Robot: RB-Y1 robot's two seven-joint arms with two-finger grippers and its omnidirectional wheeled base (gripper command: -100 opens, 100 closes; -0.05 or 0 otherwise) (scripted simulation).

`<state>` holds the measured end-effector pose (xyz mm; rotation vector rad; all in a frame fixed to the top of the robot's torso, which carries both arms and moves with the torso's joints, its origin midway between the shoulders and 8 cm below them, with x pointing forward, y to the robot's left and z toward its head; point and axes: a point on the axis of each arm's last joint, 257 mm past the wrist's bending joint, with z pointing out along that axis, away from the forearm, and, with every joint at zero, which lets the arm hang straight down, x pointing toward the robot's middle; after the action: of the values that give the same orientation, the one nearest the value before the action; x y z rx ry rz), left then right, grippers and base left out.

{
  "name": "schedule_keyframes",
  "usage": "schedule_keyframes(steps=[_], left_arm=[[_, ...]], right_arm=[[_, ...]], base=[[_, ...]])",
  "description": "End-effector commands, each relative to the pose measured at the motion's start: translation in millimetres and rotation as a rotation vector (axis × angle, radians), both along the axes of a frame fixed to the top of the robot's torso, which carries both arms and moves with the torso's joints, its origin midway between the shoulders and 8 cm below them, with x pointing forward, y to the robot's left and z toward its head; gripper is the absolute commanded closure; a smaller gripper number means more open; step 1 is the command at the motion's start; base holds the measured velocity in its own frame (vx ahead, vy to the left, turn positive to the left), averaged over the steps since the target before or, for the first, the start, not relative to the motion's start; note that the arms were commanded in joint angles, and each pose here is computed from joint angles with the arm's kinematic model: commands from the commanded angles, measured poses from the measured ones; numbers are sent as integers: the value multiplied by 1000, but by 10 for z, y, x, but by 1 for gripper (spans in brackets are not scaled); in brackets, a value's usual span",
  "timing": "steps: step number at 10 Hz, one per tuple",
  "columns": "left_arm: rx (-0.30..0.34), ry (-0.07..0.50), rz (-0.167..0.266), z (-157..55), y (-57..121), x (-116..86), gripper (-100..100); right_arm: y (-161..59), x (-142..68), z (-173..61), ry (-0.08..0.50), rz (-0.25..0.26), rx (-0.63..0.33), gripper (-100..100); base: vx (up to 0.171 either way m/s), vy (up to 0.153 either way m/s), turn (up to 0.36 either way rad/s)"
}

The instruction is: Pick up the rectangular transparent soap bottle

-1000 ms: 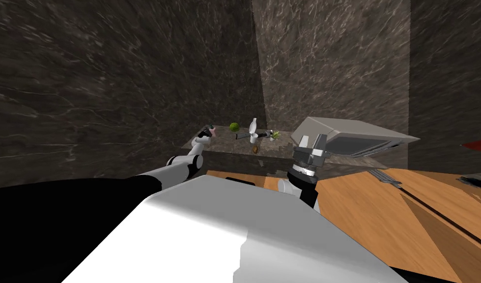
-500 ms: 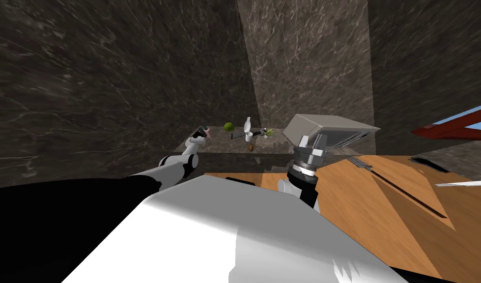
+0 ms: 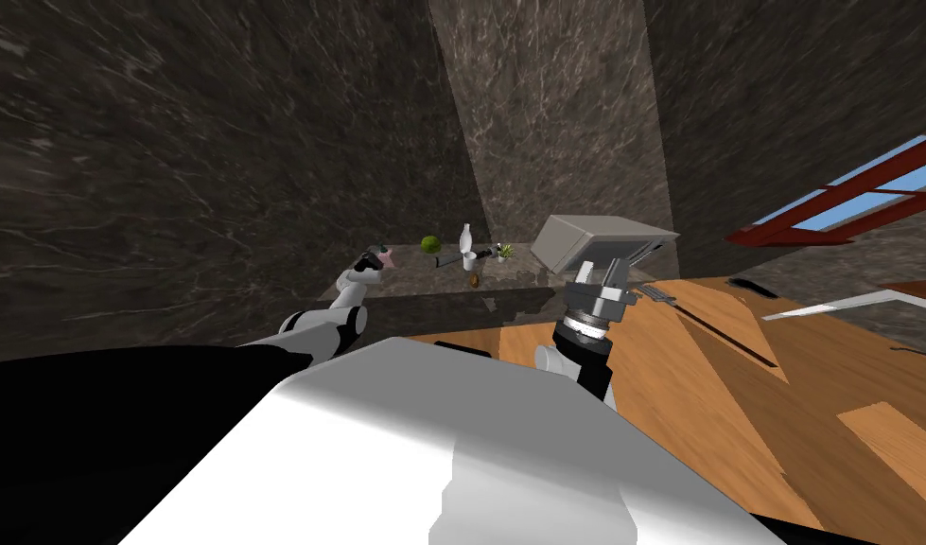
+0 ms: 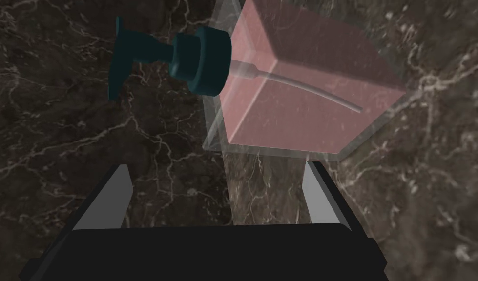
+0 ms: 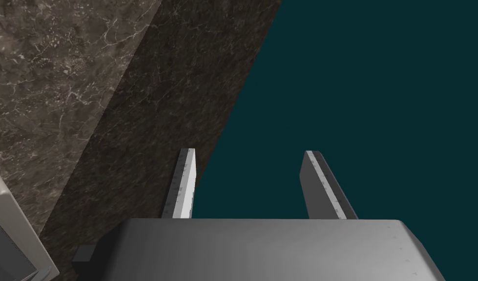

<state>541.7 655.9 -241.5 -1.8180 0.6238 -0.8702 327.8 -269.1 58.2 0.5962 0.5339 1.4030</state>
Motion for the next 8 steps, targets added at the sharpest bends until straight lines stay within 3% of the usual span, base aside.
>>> schedule_keyframes(steps=[1, 2, 4, 5, 6, 8], left_arm=[[41, 8, 60, 129, 417, -312, -100], [32, 10, 81, 95, 524, -436, -100], [3, -11, 90, 89, 526, -442, -100], [54, -3, 138, 263, 875, -733, -100], [44, 8, 154, 175, 941, -865, -100], [28, -18, 167, 248, 994, -879, -100]], right_arm=[[0, 0, 0, 0, 0, 0, 0], [1, 0, 1, 0, 0, 0, 0], [0, 0, 0, 0, 0, 0, 0], [0, 0, 0, 0, 0, 0, 0], [1, 1, 1, 0, 0, 0, 0], [0, 0, 0, 0, 0, 0, 0]], base=[[-33, -21, -373], [-41, -15, -460], [-14, -4, -29], [-32, -31, -451], [-45, -25, -431], [-13, -3, 14]])
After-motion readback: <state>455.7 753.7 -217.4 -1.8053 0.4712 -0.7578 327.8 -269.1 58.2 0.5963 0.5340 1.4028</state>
